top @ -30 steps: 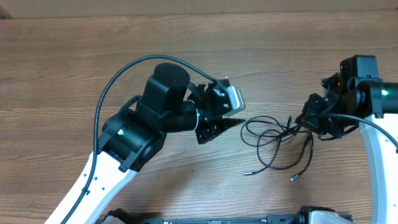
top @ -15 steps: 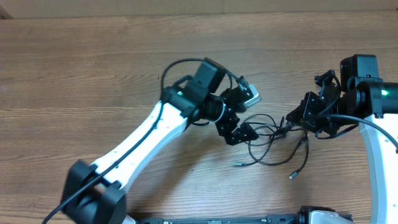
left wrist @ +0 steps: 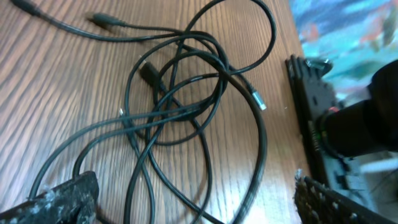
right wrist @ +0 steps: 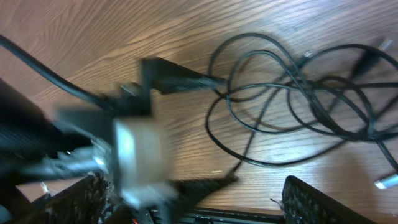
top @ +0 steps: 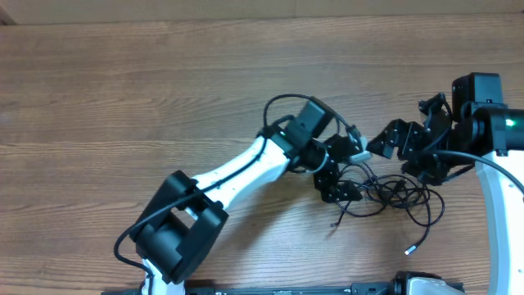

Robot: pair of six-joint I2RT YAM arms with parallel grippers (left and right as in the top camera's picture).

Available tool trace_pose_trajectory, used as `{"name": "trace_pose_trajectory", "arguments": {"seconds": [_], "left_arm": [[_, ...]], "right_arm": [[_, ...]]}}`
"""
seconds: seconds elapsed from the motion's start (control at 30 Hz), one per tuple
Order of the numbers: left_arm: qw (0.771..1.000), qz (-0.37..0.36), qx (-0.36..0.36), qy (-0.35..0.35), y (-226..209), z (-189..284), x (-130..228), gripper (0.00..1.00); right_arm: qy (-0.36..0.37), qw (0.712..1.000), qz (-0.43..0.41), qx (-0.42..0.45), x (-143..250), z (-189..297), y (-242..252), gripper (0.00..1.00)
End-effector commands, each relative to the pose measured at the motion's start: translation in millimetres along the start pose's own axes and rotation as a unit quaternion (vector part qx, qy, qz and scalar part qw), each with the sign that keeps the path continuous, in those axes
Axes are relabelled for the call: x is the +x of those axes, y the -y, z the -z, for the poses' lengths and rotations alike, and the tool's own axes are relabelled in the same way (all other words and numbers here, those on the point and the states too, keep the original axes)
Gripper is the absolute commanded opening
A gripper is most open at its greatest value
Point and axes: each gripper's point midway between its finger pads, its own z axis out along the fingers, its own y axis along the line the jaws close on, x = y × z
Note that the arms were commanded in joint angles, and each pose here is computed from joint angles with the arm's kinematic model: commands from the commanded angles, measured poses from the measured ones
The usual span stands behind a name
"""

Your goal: Untangle cables

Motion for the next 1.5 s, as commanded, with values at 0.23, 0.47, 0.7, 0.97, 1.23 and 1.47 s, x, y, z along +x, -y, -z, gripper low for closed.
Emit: {"name": "trace_pose_trajectory", "arguments": {"seconds": [0.23, 0.47, 0.7, 0.97, 1.23, 1.47], "left_arm": [[0.989, -0.123, -0.06, -0.058, 17, -40, 2, 1.0], [0.988, -0.115, -0.077, -0.067, 8, -36, 6, 1.0], [0.989, -0.1, -0.081, -0.073, 1, -30, 11, 1.0], [0.989, -0.105, -0.07, -0.079, -11, -68, 32, 1.0], [0.987, -0.133, -0.067, -0.059, -10, -91, 28, 0.82], [0.979, -0.137, -0.13, -0.078, -30, -87, 30, 0.04]], "right_arm": [[0.001, 1.0, 0.007, -0.008, 0, 1, -6, 0.91], [0.038, 0.998, -0.056, -0.014, -20, 9, 6, 0.91], [0.094, 0.986, -0.13, -0.041, -42, 44, 64, 0.94], [0.105, 0.986, -0.121, -0.035, -44, 49, 73, 0.94], [0.105, 0.986, -0.121, -0.035, -44, 49, 73, 0.95], [0.096, 0.987, -0.127, -0.035, -40, 47, 73, 0.94]]}}
